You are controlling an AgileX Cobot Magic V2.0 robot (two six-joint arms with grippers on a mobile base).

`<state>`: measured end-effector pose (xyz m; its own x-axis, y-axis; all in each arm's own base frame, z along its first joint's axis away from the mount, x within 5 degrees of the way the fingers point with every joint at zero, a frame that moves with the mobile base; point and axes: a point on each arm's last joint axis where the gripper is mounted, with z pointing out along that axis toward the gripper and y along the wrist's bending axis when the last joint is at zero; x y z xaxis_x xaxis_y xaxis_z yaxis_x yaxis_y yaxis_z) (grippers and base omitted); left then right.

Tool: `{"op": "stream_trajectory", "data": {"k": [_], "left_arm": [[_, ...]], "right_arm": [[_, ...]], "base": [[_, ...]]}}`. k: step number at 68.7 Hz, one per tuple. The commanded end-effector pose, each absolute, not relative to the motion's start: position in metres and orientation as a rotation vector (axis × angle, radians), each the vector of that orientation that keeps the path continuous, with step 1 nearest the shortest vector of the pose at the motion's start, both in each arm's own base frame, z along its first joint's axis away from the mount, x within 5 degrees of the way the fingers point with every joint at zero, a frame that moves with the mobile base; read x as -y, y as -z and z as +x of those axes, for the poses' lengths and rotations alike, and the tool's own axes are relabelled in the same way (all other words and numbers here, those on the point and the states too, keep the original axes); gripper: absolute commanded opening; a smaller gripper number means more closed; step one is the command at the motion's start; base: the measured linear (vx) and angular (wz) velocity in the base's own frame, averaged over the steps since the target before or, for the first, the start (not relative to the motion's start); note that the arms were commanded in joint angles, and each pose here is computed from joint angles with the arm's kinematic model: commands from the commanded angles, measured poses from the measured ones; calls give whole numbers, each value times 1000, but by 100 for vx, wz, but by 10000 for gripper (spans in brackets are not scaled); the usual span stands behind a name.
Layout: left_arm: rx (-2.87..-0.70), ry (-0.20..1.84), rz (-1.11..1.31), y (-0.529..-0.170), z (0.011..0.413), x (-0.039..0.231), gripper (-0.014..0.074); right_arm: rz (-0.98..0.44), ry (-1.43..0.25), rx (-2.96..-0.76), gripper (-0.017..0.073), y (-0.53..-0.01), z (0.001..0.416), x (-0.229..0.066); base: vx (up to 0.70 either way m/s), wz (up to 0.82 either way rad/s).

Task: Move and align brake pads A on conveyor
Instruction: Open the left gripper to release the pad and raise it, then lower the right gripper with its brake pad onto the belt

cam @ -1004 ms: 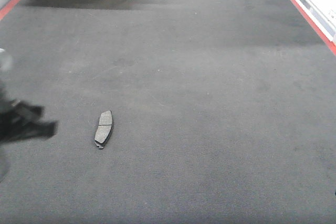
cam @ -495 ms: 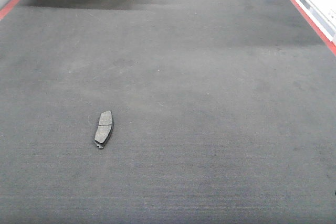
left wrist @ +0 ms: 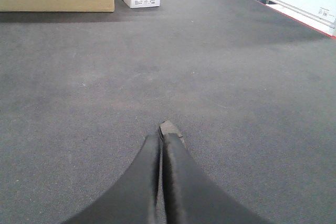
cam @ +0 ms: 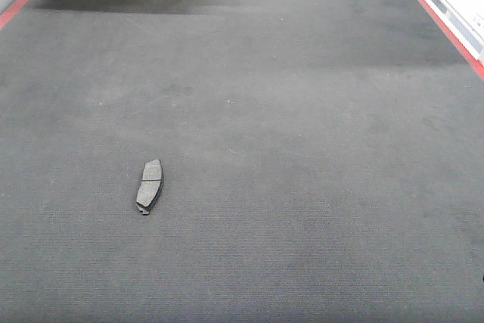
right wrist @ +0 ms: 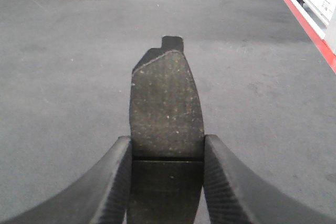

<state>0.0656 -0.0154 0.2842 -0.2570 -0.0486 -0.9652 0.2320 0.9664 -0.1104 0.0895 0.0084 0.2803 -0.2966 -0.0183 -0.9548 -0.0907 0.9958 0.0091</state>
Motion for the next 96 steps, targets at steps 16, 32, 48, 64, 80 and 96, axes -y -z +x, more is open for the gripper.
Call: {"op": "stream_trajectory", "data": {"k": [16, 32, 48, 64, 80, 96], "left_arm": [[-1719, 290, 150, -299, 66, 17, -6], [-1719, 290, 150, -299, 66, 17, -6], [-1719, 290, 150, -299, 66, 17, -6], [-1719, 290, 150, -299, 66, 17, -6], [-1722, 289, 149, -298, 66, 17, -6], [-1722, 289, 149, -298, 66, 17, -6]], "right_arm": [[-50, -95, -1734, 40, -321, 125, -12], [-25, -107, -1953, 45, -325, 202, -19], [-60, -145, -2096, 52, -305, 264, -38], [-135, -237, -2302, 58, -278, 300, -85], [-81, -222, -2533, 64, -247, 338, -96], [-96, -213, -2582, 70, -217, 372, -106]], "base": [[0, 0], [0, 0], [0, 0], [0, 0], [0, 0], [0, 0]]}}
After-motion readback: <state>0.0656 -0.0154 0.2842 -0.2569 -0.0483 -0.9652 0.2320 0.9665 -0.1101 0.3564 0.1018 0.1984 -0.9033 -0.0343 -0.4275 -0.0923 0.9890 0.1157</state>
